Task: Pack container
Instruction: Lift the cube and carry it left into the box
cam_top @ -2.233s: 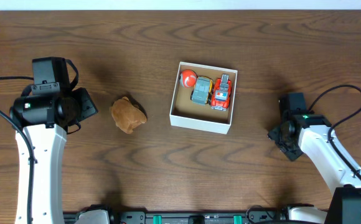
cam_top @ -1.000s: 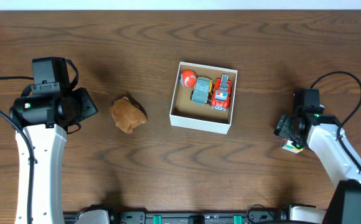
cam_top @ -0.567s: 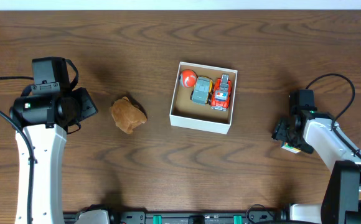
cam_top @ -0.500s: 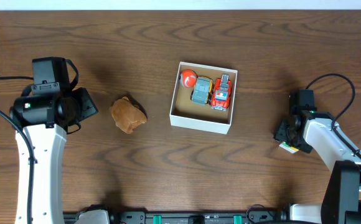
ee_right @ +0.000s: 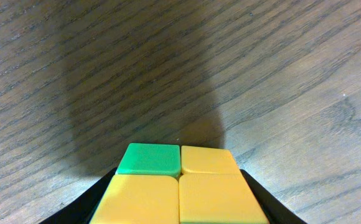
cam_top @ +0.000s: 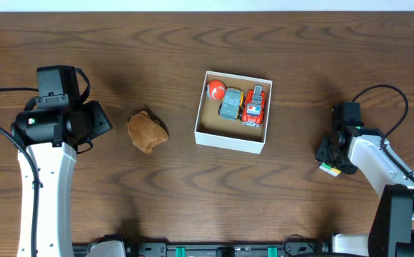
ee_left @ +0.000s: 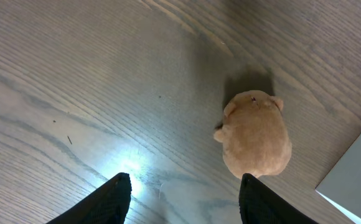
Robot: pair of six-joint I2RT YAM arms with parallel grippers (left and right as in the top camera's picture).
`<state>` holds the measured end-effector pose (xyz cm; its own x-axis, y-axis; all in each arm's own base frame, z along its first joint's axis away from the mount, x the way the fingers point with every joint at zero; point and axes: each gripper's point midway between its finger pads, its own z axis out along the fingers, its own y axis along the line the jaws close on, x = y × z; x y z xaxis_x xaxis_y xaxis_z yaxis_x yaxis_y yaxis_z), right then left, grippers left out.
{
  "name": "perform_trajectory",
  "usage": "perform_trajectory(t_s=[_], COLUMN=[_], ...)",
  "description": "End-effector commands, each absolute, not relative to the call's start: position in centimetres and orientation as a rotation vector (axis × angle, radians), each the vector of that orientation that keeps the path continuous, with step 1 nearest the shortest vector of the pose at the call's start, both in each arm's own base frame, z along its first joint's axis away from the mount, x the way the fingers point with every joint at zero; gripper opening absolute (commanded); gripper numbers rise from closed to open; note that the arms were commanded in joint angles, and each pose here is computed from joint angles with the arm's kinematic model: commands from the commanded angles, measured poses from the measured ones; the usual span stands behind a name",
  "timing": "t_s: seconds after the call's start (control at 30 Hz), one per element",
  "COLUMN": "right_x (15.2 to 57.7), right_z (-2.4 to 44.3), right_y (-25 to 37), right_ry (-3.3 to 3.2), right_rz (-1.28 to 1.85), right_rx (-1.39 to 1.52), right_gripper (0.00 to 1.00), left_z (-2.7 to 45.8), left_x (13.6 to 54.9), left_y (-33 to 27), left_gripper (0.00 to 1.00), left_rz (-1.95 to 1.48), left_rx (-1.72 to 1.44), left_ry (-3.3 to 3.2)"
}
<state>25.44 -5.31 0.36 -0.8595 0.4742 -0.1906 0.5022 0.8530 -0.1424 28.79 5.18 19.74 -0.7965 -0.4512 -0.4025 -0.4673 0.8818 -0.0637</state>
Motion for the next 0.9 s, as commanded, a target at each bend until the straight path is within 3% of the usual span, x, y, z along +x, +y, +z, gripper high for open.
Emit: perform_trajectory(t_s=[0.0, 0.2, 0.43, 0.67, 0.87], right_x=[25.6, 27.9, 32.7, 35.0, 34.8], right_z=[0.6, 4.6, 15.7, 24.5, 26.1], right_y=[-5.4, -5.4, -1.3, 9.4, 17.8], right_ry=[2.873, 2.816, 2.655, 2.492, 2.402], right_rz=[-0.266, -0.247, -0.132, 0.093, 0.303], right_rx=[0.807, 0.788, 0.566, 0.24, 0.187], right_gripper=[0.26, 0.2, 0.01, 0.01, 0.02], left_z=[19.7, 19.7, 19.7, 19.7, 19.7], left_x=[28.7, 28.7, 28.7, 28.7, 28.7], left_y=[5.3, 5.3, 5.3, 5.3, 5.3], left_gripper=[0.57, 0.57, 0.57, 0.57, 0.57], left_rz=[0.06, 0.059, 0.059, 0.059, 0.059], left_rx=[-0.691, -0.691, -0.692, -0.692, -0.692], left_ry=[2.638, 2.639, 2.639, 2.639, 2.639])
